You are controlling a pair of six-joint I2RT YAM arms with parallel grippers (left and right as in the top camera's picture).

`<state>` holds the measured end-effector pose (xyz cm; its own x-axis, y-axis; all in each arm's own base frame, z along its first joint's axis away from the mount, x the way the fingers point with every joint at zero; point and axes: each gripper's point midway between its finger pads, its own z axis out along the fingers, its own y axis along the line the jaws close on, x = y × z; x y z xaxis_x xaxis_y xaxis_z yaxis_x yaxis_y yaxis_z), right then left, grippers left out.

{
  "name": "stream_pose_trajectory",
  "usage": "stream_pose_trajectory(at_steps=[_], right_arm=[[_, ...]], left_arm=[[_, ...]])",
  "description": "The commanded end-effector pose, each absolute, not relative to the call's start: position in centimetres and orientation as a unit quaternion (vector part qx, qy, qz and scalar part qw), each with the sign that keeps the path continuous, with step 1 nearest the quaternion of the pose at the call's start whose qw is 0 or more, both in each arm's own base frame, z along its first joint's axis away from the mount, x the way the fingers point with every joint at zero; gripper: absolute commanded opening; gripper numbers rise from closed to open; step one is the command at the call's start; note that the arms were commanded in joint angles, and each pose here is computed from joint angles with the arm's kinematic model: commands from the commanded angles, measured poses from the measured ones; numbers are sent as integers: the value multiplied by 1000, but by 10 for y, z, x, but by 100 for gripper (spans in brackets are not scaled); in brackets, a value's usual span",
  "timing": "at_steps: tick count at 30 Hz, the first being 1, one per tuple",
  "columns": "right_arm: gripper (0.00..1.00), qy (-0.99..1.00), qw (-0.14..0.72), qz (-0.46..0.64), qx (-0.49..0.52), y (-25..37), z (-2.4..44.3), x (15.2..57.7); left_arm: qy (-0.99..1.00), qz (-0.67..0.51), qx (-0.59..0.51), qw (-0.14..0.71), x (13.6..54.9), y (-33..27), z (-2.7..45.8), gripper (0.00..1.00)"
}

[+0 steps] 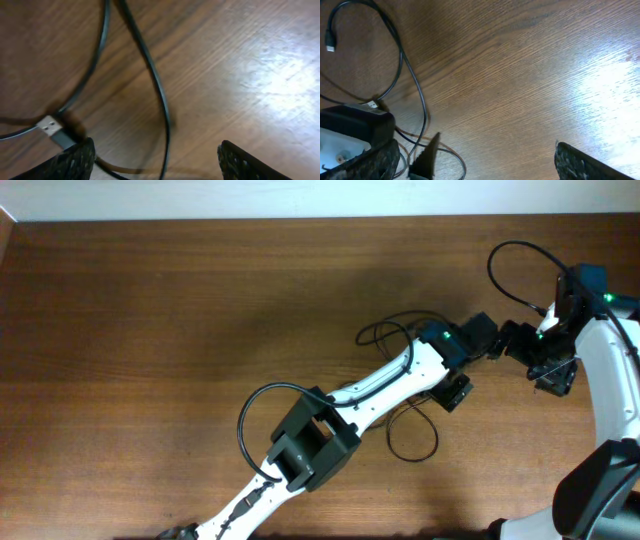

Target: Untangle cables

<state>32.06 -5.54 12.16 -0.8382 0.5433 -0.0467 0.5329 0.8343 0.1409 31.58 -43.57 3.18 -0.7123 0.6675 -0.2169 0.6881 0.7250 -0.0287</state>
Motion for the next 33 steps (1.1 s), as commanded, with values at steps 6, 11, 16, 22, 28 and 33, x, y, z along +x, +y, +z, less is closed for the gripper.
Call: stream_pose_trajectory(at_steps=[6,11,16,22,28,33], right_arm=[[98,956,44,63,285,-56,123,319],[98,956,44,63,285,-56,123,319],[98,956,44,63,284,-56,123,319],[98,956,44,63,284,-56,123,319],[98,956,44,63,285,-56,123,319],[98,956,44,63,284,-56,123,319]], left_arm=[[924,-31,367,102,313,-437,21,77],[947,-75,307,62,311,-433,18,77],[956,-77,277,53,316,-427,18,75],[971,-81,222,27,315,-419,13,77],[970,-61,234,4,301,-422,-21,79],[966,-36,257,4,304,-414,-41,50]])
